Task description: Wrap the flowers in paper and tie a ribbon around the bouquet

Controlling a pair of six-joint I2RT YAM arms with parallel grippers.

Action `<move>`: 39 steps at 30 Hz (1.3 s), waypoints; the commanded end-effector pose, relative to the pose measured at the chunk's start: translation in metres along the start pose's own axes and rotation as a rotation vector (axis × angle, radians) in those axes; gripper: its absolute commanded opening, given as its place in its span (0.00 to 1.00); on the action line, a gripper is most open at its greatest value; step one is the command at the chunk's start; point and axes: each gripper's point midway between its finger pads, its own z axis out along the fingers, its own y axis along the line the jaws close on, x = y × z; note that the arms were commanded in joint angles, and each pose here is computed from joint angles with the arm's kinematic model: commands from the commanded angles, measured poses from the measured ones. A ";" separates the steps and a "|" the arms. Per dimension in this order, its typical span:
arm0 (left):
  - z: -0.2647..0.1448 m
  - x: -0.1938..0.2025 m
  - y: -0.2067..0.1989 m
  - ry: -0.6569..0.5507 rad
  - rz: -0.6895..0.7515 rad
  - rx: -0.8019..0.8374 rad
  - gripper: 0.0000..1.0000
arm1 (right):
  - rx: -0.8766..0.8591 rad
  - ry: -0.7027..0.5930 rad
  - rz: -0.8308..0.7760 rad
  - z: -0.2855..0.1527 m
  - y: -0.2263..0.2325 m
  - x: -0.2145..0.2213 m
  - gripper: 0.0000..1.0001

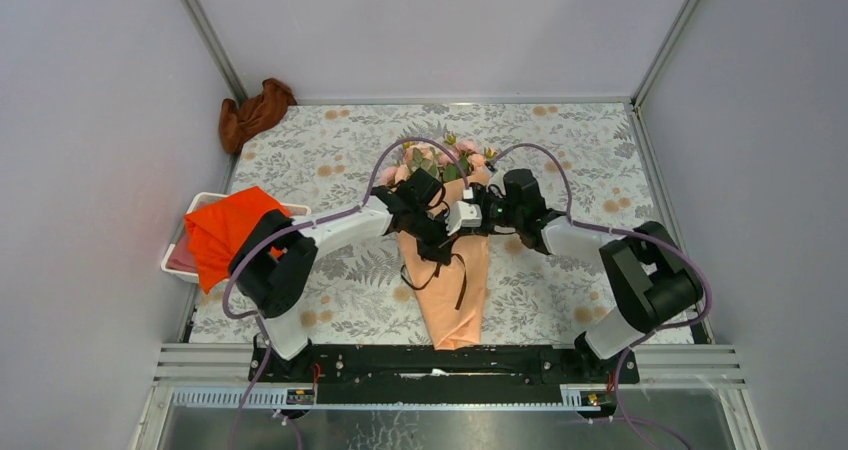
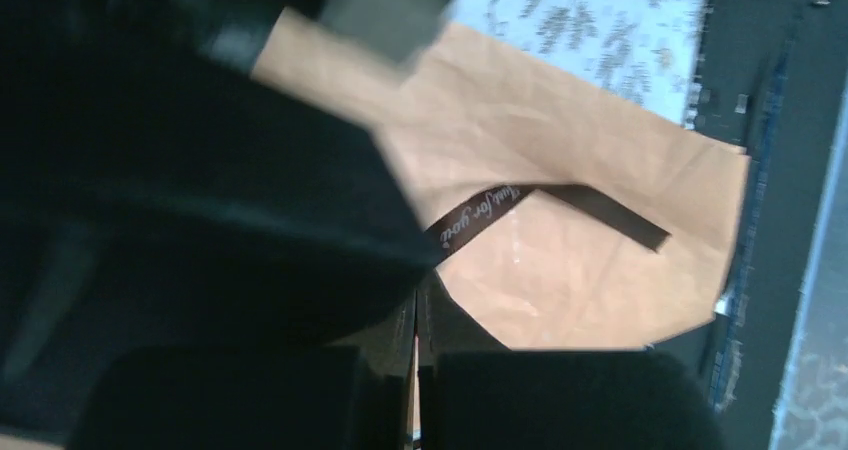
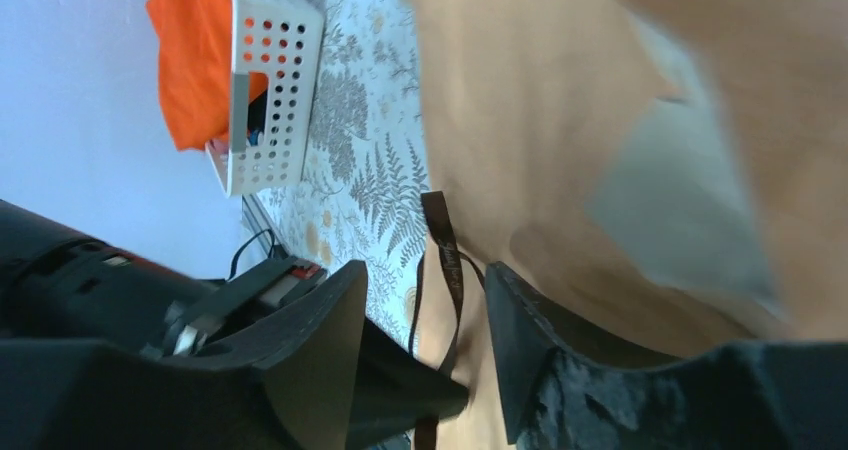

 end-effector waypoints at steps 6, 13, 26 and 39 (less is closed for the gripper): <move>0.006 -0.006 0.049 -0.077 -0.039 -0.141 0.00 | 0.168 -0.001 -0.034 -0.041 -0.015 -0.004 0.64; 0.014 0.003 0.058 -0.069 -0.077 -0.146 0.00 | 0.078 0.037 -0.080 -0.052 -0.012 0.017 0.61; 0.019 0.003 0.060 -0.077 -0.106 -0.125 0.00 | 0.064 0.021 -0.031 -0.040 -0.039 0.041 0.55; 0.000 -0.003 0.056 -0.013 -0.074 -0.111 0.18 | 0.211 0.006 0.006 -0.031 -0.073 0.049 0.00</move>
